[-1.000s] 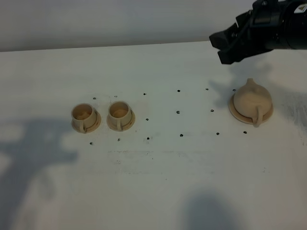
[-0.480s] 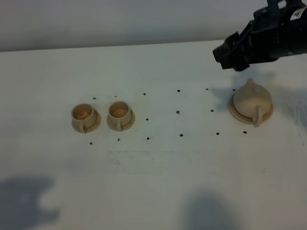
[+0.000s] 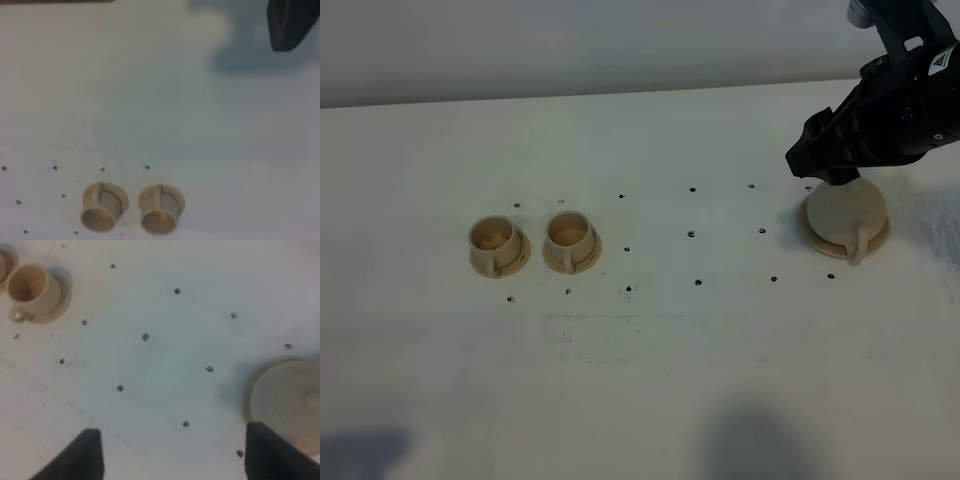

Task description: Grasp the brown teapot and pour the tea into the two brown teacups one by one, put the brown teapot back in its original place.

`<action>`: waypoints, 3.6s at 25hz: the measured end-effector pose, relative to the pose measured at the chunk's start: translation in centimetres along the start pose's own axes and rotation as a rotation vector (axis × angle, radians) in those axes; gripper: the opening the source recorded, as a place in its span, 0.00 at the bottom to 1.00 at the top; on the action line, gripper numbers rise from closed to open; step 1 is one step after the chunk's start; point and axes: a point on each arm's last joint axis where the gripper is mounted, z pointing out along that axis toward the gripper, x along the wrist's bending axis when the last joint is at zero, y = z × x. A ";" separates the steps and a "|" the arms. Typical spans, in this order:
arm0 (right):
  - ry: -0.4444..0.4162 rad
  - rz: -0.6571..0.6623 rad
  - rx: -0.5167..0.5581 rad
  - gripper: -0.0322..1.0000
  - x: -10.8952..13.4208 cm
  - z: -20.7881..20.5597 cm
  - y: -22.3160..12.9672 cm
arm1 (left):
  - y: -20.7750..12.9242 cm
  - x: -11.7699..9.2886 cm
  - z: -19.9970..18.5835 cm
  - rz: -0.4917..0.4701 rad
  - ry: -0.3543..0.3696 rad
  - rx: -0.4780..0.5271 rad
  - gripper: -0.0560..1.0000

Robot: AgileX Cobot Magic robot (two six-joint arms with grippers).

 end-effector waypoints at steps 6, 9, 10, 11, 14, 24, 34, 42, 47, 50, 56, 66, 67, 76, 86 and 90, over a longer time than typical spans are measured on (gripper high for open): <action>0.002 0.002 0.019 0.59 0.0 0.0 -0.2 | -1.7 0.1 0.1 -0.017 -0.005 -0.053 0.37; -0.007 0.011 0.036 0.59 -0.1 0.0 -0.3 | -1.8 0.1 0.2 -0.013 -0.005 -0.060 0.37; -0.012 0.012 0.040 0.59 -0.1 0.0 -0.4 | -1.9 0.2 0.2 -0.013 -0.005 -0.057 0.37; -0.017 0.013 0.046 0.59 -0.2 0.1 -0.5 | -1.9 0.2 0.2 -0.011 -0.005 -0.057 0.37; -0.034 0.021 0.055 0.59 -0.4 0.8 -1.3 | -2.0 0.1 0.4 0.006 -0.011 -0.051 0.37; -0.069 0.046 0.026 0.59 -0.8 2.8 -3.1 | -2.0 -0.1 0.4 0.019 -0.028 -0.048 0.37; -0.068 0.049 0.026 0.59 -0.8 2.8 -3.1 | -2.0 -0.1 0.4 0.018 -0.031 -0.047 0.37; -0.062 0.051 0.050 0.59 -0.7 2.8 -3.3 | -2.0 -0.1 0.4 0.018 -0.031 -0.047 0.37; -0.071 0.071 0.032 0.59 -0.8 2.8 -3.2 | -2.0 -0.1 0.4 0.018 -0.031 -0.047 0.37; -0.086 0.098 0.031 0.59 -1.0 2.8 -3.2 | -2.0 -0.1 0.4 0.018 -0.031 -0.047 0.37; -0.175 0.170 0.024 0.59 -3.2 2.6 -3.4 | -2.0 -0.1 0.4 0.018 -0.031 -0.047 0.37; -0.203 0.267 0.133 0.57 -4.8 6.7 -4.0 | -2.0 -0.1 0.4 0.019 -0.031 -0.048 0.37; -0.203 0.271 0.155 0.56 -5.1 7.2 -3.9 | -2.0 -0.1 0.4 0.019 -0.031 -0.048 0.37; -0.230 0.297 0.230 0.50 -6.3 8.3 -3.6 | -2.0 -0.1 0.4 0.019 -0.031 -0.048 0.37; -0.258 0.306 0.297 0.49 -7.2 9.3 -4.3 | -2.0 -0.1 0.4 0.019 -0.031 -0.048 0.37; -0.254 0.312 0.322 0.49 -7.4 10.1 -4.7 | -2.0 -0.1 0.4 0.019 -0.031 -0.048 0.37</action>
